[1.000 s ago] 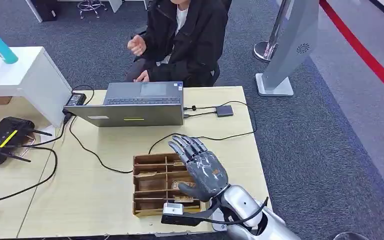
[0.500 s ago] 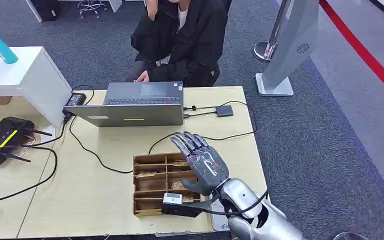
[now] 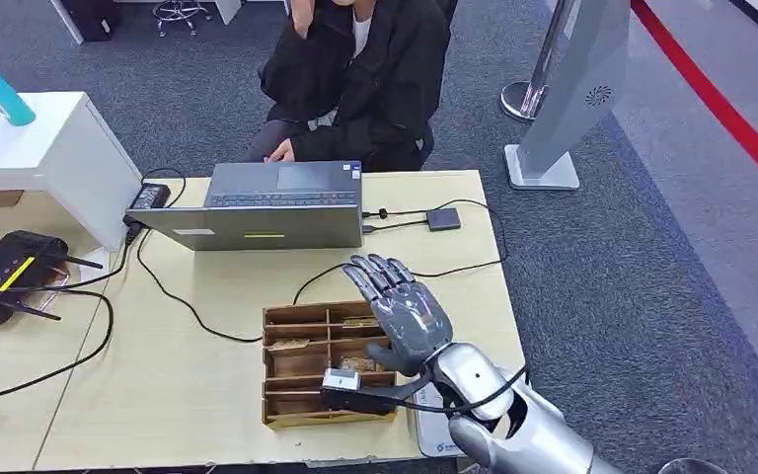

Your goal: Pass the card to the sensor for recognition and then transmit it.

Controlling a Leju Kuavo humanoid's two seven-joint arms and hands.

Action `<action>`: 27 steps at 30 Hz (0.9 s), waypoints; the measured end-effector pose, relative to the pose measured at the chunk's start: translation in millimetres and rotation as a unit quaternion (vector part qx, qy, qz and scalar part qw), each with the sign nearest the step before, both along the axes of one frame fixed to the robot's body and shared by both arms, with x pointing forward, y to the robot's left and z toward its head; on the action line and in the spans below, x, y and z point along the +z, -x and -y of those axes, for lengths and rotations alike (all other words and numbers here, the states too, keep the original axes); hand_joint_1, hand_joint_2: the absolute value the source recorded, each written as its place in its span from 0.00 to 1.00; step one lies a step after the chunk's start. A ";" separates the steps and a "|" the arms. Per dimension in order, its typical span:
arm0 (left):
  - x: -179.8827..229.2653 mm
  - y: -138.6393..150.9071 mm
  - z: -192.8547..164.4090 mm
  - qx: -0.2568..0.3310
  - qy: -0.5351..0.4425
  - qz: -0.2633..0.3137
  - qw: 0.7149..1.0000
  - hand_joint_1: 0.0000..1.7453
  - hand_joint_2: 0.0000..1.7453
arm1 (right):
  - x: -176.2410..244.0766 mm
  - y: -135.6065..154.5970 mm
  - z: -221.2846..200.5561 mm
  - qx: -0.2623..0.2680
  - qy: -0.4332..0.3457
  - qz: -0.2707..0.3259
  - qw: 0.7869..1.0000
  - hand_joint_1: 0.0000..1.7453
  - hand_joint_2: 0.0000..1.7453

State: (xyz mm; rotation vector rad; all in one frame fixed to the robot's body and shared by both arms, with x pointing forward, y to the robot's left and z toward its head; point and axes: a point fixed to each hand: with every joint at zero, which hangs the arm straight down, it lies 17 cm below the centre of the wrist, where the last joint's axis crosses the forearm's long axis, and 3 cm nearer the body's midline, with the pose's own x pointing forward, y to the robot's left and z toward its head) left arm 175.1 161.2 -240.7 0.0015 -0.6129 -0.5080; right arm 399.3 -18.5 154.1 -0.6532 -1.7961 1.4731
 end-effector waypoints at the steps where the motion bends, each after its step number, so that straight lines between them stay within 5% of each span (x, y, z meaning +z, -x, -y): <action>1: 0.1 0.0 0.3 0.000 0.000 0.000 1.000 0.00 0.00 | -0.9 0.0 0.0 0.000 0.001 -0.001 1.000 0.00 1.00; 27: -0.1 0.1 -0.1 0.000 0.000 0.000 1.000 0.00 0.00 | -1.9 1.8 -3.2 0.005 0.006 0.001 1.000 0.00 1.00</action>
